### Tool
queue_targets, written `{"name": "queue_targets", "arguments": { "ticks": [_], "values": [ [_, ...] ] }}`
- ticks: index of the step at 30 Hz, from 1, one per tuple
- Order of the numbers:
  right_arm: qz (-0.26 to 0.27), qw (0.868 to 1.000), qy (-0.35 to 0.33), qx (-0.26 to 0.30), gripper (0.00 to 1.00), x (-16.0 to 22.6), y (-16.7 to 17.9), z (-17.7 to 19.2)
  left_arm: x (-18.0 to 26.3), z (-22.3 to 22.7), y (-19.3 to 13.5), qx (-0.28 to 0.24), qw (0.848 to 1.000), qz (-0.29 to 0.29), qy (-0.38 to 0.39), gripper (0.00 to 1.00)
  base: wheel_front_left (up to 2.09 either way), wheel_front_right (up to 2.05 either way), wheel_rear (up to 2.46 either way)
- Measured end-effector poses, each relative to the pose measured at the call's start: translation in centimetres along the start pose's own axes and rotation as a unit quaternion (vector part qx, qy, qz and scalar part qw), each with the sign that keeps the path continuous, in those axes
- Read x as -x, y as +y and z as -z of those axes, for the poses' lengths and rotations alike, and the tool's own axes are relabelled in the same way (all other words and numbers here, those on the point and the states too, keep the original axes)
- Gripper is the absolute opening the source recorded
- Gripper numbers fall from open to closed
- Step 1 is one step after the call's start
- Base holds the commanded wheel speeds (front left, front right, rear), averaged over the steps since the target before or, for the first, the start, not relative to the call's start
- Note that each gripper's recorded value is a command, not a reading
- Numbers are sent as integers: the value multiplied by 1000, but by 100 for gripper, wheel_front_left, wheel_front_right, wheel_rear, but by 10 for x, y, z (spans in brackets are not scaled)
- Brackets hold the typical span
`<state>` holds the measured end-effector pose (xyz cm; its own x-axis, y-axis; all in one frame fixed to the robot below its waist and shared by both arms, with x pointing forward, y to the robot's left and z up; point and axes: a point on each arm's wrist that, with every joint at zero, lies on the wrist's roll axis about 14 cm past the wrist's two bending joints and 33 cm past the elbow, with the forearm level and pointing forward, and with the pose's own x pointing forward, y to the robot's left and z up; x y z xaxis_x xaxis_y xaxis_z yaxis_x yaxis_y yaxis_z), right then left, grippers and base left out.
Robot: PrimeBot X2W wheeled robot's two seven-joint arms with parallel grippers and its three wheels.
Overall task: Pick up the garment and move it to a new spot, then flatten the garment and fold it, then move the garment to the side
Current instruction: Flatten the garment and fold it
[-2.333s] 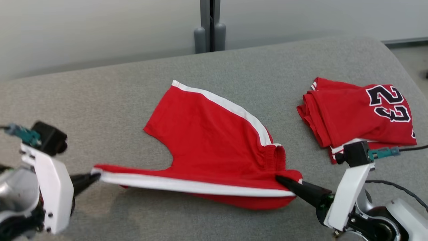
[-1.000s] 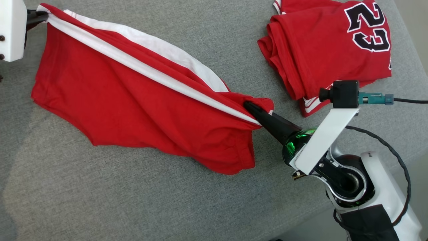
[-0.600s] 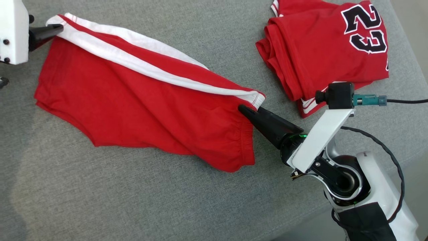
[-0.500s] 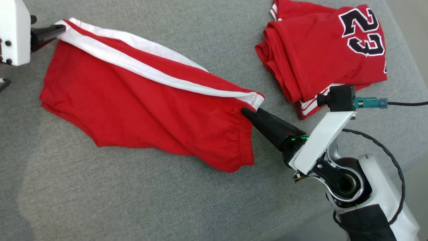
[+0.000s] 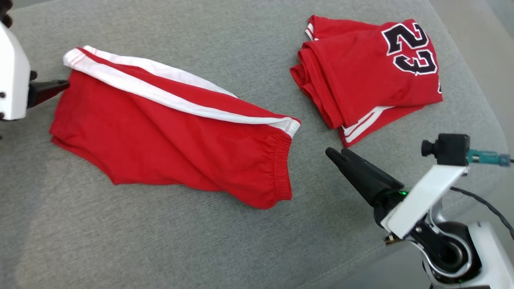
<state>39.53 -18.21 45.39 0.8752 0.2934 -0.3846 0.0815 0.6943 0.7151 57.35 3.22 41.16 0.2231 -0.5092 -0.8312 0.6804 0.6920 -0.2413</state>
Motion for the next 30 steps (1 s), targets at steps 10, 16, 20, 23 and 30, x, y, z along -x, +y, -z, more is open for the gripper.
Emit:
{"name": "queue_targets", "arguments": {
  "ticks": [10,16,20,23,30],
  "values": [
    [50,998,-37,-15,100,30,-22,-2,-36,35,5,25,996,21,79,100,0,0,0],
    [56,998,-37,-20,100,31,-26,2,-38,40,-16,49,991,72,104,71,0,0,0],
    [56,998,-34,-21,100,29,-26,4,-33,44,-29,53,987,95,121,0,0,0,0],
    [53,998,-31,-21,100,25,-25,6,-31,49,-33,53,986,101,119,0,0,0,0],
    [34,999,-29,-14,100,19,-16,4,-15,56,-28,65,990,80,96,0,0,0,0]
  ]
}}
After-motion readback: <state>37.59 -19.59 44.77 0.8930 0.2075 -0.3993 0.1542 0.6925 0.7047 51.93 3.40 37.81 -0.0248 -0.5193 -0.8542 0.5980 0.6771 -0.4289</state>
